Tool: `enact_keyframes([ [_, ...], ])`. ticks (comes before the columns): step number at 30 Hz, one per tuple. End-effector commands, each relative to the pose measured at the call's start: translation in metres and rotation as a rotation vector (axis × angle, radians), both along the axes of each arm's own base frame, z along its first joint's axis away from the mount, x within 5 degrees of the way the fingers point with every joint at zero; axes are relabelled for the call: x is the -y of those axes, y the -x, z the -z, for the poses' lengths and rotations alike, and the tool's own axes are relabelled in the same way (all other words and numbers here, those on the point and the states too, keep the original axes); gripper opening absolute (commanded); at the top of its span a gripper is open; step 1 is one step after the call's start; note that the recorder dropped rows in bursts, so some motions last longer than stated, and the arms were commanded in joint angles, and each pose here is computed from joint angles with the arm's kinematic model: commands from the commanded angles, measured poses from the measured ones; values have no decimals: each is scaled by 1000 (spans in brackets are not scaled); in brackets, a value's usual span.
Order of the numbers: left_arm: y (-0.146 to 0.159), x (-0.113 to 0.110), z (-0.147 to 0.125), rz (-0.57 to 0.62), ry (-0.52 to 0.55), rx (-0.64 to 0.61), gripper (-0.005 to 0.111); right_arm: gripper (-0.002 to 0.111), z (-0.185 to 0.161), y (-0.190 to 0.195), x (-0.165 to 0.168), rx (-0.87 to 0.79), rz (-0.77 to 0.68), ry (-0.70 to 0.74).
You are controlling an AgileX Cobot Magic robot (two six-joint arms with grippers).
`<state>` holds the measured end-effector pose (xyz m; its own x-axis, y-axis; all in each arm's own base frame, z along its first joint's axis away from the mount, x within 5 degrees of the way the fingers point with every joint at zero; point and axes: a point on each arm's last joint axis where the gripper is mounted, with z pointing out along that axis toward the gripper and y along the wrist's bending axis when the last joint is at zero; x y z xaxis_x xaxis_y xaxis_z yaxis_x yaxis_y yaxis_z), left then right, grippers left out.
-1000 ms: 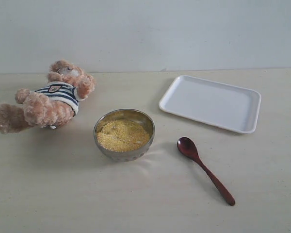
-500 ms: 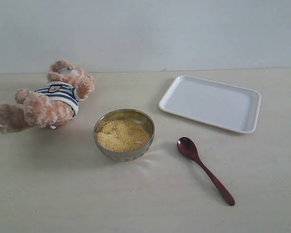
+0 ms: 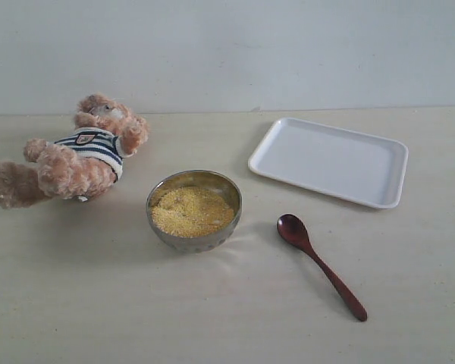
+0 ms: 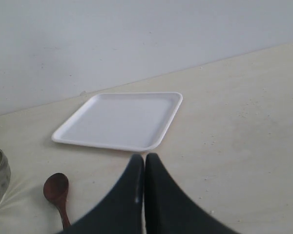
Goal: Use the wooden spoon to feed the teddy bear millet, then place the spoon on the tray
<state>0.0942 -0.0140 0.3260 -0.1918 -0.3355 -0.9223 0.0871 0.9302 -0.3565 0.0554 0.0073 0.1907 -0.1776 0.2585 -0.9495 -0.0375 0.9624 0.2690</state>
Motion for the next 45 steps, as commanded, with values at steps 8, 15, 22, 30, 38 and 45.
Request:
enact_keyframes([
  [8,-186,17,5,79,-184,-449,78,0,0,0,0,2,-2,6],
  [15,-239,22,2,116,-227,-523,78,0,0,0,0,2,-2,6],
  [22,-251,24,30,251,-411,-647,88,0,0,0,0,2,-2,6],
  [30,-289,25,91,227,-410,-685,97,0,0,0,0,2,-2,6],
  [38,-321,30,124,224,-346,-727,97,0,0,0,0,2,-2,6],
  [45,-332,30,130,211,-345,-704,97,0,0,0,0,2,-2,6],
])
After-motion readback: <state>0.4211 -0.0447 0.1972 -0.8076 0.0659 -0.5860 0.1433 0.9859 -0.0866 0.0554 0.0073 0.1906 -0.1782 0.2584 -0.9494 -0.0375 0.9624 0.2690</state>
